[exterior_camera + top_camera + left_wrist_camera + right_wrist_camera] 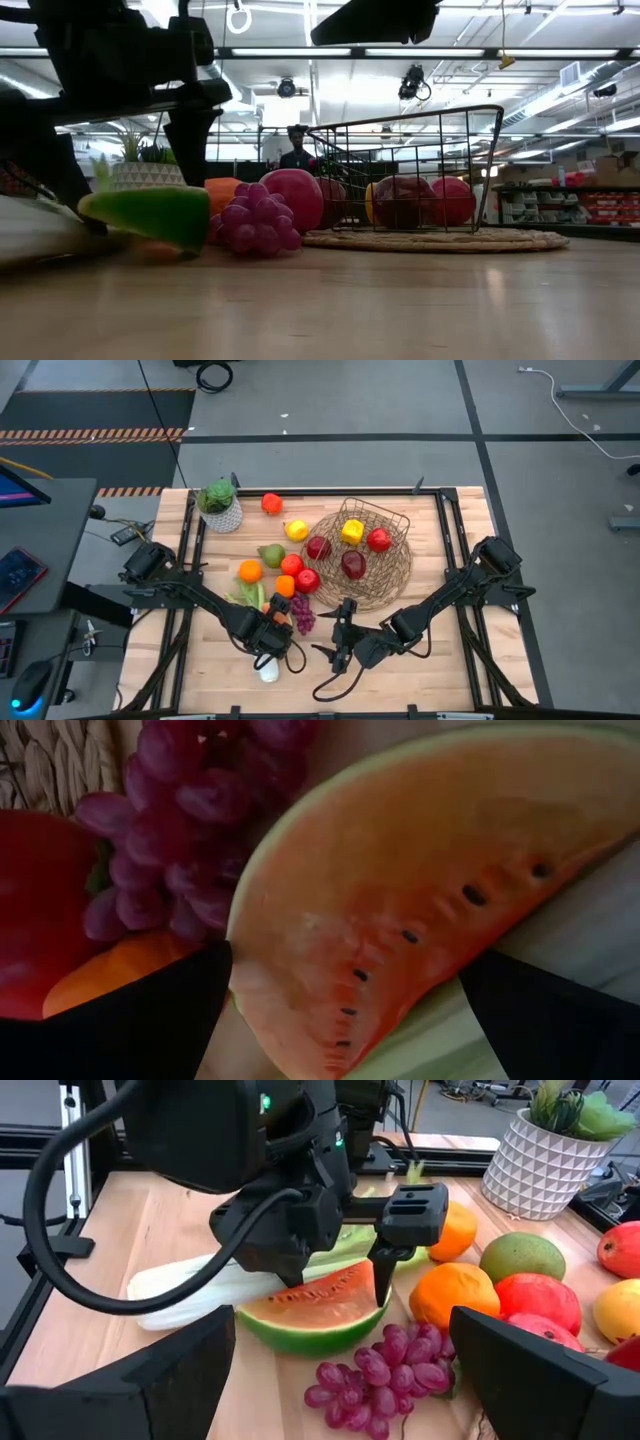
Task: Build produce basket
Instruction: Put the red watermelon into the gold wire basket
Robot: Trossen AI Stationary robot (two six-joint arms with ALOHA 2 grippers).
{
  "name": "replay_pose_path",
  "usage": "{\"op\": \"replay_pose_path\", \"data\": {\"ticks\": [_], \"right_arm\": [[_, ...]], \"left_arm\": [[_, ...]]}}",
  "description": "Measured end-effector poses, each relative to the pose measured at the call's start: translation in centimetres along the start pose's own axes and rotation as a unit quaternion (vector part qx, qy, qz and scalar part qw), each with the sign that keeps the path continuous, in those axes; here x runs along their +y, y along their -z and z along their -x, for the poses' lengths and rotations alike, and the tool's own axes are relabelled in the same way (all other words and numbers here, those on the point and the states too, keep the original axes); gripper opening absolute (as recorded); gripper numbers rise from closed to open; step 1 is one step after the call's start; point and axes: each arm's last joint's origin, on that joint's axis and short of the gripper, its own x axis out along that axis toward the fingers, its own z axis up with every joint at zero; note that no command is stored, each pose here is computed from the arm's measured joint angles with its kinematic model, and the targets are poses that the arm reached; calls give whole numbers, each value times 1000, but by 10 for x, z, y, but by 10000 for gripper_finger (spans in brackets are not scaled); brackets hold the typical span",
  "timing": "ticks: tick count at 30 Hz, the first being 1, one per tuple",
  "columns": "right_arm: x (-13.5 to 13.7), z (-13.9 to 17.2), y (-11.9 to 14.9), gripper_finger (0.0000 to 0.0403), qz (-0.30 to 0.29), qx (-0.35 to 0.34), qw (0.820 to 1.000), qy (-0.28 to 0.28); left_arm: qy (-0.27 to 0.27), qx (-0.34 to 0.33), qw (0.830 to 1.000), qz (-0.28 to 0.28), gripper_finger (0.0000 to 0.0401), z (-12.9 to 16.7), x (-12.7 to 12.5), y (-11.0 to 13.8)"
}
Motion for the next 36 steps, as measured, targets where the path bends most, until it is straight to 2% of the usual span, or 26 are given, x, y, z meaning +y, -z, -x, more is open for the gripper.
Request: {"op": "replay_pose_path", "data": {"ticks": [12,30,33,36], "right_arm": [[0,0,0,372,-2,0,1000,0],[0,0,0,372,-1,1,1000,0],[0,0,0,372,-1,1,1000,0],[0,0,0,372,-1,1,1000,0]], "left_arm": [[-15,-6,1000,7,385,0,1,-2],[-20,-8,1000,16,289,0,0,-2],[-22,-8,999,22,290,0,0,-2],[-23,-9,999,24,310,0,0,-2]]}}
